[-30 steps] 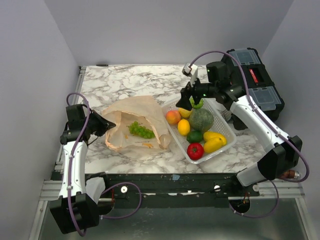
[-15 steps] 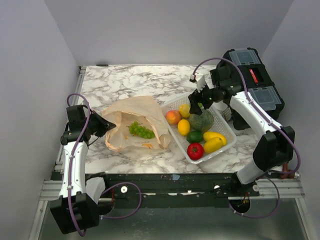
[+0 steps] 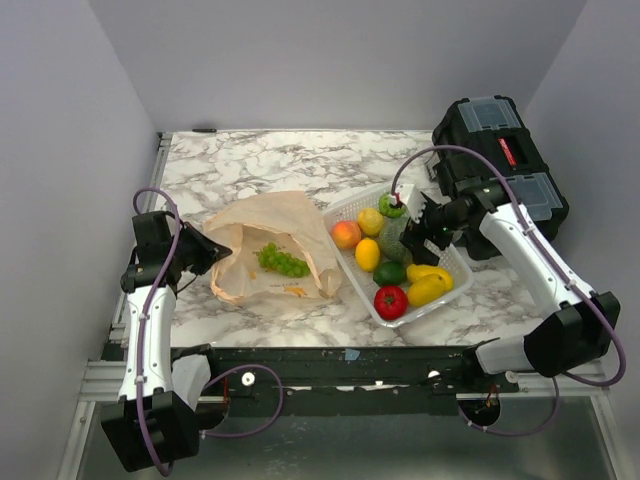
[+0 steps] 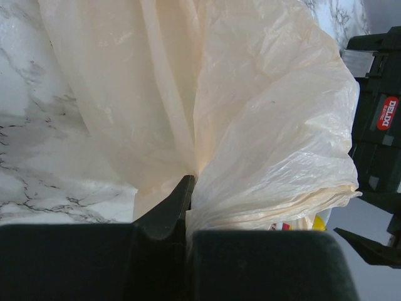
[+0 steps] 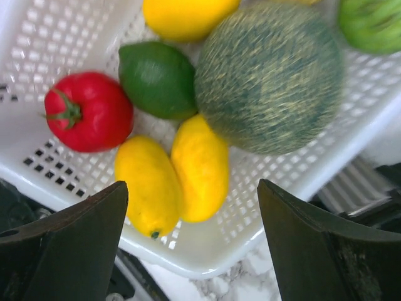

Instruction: Place the fake fruits into the plastic bag and tie a complex knot

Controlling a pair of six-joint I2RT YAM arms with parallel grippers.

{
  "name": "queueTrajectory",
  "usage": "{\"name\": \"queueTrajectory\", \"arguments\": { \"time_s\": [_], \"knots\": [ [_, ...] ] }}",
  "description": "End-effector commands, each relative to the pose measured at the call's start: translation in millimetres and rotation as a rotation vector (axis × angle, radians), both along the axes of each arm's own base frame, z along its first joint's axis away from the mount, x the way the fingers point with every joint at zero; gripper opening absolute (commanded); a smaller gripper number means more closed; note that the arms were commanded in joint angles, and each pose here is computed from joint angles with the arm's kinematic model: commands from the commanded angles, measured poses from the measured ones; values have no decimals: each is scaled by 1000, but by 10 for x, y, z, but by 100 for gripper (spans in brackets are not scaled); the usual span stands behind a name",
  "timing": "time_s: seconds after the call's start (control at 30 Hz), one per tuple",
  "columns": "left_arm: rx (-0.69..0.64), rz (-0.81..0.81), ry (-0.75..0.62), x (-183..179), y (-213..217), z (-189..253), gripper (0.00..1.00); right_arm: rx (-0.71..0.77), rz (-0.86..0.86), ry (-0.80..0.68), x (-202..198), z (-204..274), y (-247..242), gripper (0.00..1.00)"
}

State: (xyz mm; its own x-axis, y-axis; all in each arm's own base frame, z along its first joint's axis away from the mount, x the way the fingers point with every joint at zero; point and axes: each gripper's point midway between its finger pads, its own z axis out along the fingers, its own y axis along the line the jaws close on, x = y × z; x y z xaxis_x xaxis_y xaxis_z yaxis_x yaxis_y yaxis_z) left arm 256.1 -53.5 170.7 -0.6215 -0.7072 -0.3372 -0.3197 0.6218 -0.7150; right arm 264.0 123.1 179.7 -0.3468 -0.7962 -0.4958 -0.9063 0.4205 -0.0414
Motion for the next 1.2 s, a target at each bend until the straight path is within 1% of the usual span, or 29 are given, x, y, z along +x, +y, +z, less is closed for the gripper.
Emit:
{"name": "queueTrajectory", "arguments": {
  "time_s": [0.0,0.17,0.33,0.37,0.4,0.47,0.5,0.57,0.63,0.67,0.73,0.8,0.9,0.97,1.07,1.1,1.17],
  "knots": [
    [12,5,-23,-18,14,8,0,-148,11,165,-344,-441,-275,87],
    [9,0,-19,-27,4,1,0,-212,-6,206,-418,-725,-394,88],
    [18,-2,-17,-16,17,12,0,-204,7,274,-568,-853,-390,86],
    [18,-3,-16,-16,15,9,0,-203,7,290,-598,-871,-388,83],
    [18,-2,-17,-14,17,8,0,-202,7,301,-624,-888,-387,78],
    [17,-2,-15,-18,17,-2,0,-194,12,316,-666,-883,-380,65],
    [18,-2,-16,-21,15,0,0,-187,15,318,-663,-858,-363,56],
    [18,-2,-16,-31,14,-3,0,-176,17,313,-632,-780,-335,45],
    [19,-2,-16,-33,15,-9,0,-160,25,292,-570,-665,-298,35],
    [19,-1,-15,-34,16,-14,0,-153,33,277,-544,-611,-283,33],
    [18,-3,-15,-31,12,-16,0,-134,37,226,-452,-484,-249,25],
    [17,-3,-15,-28,13,-16,0,-108,36,180,-366,-340,-199,21],
    [17,-3,-13,-26,13,-18,0,-35,33,111,-230,-46,-64,20],
    [11,-4,-10,-20,7,-21,0,73,39,25,-96,278,125,20],
    [2,-5,-7,-11,-1,-30,0,316,67,-87,57,874,538,20],
    [-1,-5,-5,-7,-5,-34,0,376,92,-97,43,1032,711,19],
    [-2,-2,-6,4,0,-31,0,447,168,-146,-2,1247,1103,18]
  ]
}}
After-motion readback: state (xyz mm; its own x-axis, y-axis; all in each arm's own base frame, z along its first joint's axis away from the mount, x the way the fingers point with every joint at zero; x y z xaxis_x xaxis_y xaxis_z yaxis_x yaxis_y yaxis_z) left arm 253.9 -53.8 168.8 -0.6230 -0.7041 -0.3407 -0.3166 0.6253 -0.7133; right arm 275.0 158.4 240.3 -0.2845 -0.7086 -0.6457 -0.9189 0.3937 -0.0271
